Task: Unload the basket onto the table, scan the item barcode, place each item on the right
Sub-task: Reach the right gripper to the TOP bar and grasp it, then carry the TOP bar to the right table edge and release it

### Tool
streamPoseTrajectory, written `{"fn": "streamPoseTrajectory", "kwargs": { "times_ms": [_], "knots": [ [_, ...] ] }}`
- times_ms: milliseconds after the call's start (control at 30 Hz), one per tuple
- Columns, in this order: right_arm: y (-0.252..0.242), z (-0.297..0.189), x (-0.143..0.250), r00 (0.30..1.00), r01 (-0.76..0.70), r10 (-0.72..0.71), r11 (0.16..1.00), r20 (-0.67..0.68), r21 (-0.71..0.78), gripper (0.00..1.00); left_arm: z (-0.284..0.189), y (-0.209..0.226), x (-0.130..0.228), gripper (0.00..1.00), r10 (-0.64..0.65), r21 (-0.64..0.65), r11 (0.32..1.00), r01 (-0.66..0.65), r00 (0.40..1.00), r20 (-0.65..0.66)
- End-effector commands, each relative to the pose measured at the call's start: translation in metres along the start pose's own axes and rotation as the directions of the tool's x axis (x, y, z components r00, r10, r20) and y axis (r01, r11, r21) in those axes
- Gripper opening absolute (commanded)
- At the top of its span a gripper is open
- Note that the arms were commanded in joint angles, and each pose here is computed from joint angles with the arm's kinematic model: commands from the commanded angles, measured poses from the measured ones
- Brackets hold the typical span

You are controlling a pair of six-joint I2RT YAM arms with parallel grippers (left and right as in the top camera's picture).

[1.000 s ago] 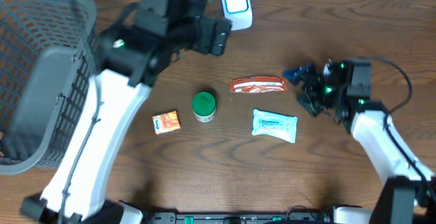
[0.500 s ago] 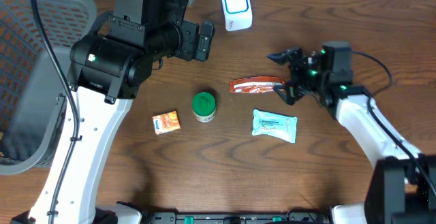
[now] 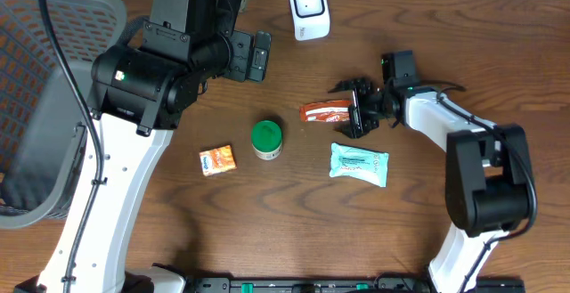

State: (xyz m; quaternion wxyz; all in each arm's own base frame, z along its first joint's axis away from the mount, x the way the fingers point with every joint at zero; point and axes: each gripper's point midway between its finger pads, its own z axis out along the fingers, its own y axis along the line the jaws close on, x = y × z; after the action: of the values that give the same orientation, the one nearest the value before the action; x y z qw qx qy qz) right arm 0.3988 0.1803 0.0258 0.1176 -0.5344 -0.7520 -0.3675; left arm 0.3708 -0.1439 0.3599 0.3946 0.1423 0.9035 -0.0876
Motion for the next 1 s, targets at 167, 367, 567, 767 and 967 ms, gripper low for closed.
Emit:
{"fn": "streamPoseTrajectory", "kwargs": {
  "times_ms": [167,367,567,767,967],
  "knots": [
    [-0.016,0.018,-0.033,0.989,-0.130,0.126,0.990,0.079,0.048,0.70,-0.004,0.005,-0.002,0.96,0.010,-0.024,1.000,-0.010,1.000,0.007],
    [-0.017,0.014,-0.054,0.979,-0.127,0.119,0.991,0.167,0.042,0.19,-0.004,0.006,-0.001,0.96,0.010,-0.028,1.000,-0.010,1.000,0.004],
    [0.004,-0.002,-0.074,0.971,0.017,-0.020,1.000,0.236,0.015,0.01,-0.004,0.006,0.001,0.96,0.010,-0.029,1.000,-0.010,1.000,-0.004],
    [0.026,-0.064,-0.081,0.929,0.108,-0.119,0.993,0.351,0.051,0.01,-0.004,0.006,0.001,0.96,0.010,-0.028,1.000,-0.010,1.000,-0.005],
    [-0.020,-0.208,-0.105,0.696,-0.098,-0.046,0.983,0.717,0.158,0.01,-0.003,0.006,0.003,0.96,0.009,-0.028,1.000,-0.009,1.000,-0.011]
  ]
}}
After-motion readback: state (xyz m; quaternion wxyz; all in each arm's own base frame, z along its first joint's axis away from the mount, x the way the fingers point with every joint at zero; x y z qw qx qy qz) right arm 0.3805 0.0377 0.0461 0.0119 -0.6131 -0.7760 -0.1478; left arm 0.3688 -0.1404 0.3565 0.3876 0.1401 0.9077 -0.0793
